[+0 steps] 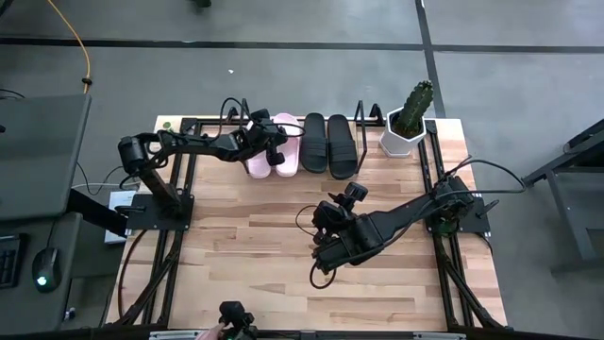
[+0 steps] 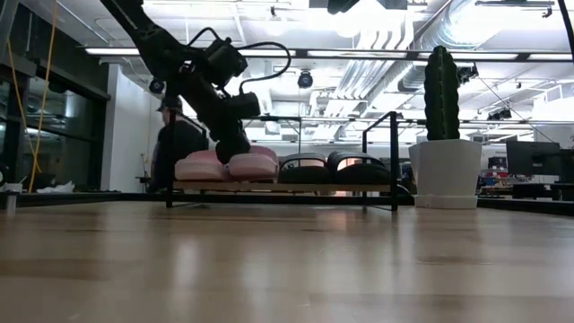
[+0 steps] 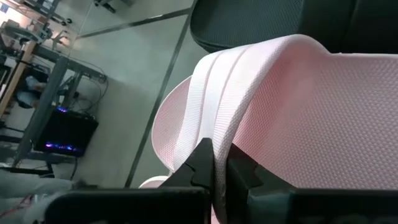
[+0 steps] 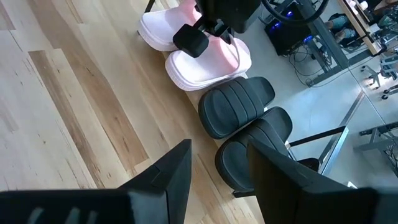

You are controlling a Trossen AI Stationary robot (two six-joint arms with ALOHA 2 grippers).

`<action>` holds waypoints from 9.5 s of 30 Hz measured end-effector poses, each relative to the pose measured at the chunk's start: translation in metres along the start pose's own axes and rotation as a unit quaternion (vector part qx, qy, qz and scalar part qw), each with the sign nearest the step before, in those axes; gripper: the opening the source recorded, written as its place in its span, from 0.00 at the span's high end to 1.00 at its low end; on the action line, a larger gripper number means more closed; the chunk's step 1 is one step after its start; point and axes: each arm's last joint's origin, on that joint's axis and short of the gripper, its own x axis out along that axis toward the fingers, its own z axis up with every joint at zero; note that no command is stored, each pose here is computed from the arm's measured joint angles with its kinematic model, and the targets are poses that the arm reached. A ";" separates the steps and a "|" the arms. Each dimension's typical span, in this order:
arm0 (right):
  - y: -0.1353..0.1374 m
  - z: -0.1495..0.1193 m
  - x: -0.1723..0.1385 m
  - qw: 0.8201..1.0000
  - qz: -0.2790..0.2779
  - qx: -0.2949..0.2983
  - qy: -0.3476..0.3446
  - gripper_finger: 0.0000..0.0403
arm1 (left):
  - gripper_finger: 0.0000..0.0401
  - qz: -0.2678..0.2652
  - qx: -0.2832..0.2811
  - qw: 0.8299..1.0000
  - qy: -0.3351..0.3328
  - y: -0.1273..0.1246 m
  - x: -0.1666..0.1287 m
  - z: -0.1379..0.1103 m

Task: Pick and place slides into the shelf
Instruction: Put the pink slides on the shelf, then return to Home Position

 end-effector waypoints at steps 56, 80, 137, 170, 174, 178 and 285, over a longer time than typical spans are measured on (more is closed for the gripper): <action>0.000 0.000 0.000 1.000 0.000 0.000 0.000 0.64 | 0.28 0.040 -0.010 0.999 0.010 0.003 0.000 0.001; 0.000 0.000 0.000 1.000 -0.001 0.000 -0.001 0.64 | 0.27 0.010 0.027 0.999 -0.042 -0.051 -0.034 0.031; -0.086 -0.014 -0.097 0.988 0.028 0.002 -0.150 0.64 | 0.96 -0.321 -0.032 0.870 -0.373 -0.014 -0.298 0.026; -0.239 0.048 -0.122 0.872 0.263 0.001 -0.412 0.64 | 0.99 -0.207 -0.142 0.866 -0.434 0.047 -0.321 0.043; -0.253 0.056 -0.103 0.878 0.243 0.014 -0.413 0.64 | 0.99 -0.185 -0.168 0.858 -0.449 0.081 -0.336 0.048; -0.268 0.059 -0.081 0.885 0.241 0.016 -0.397 0.64 | 0.99 -0.157 -0.189 0.856 -0.454 0.109 -0.349 0.049; -0.259 -0.170 -0.009 0.771 0.260 0.189 -0.549 1.00 | 0.99 -0.318 -0.184 0.802 -0.471 0.064 -0.313 -0.080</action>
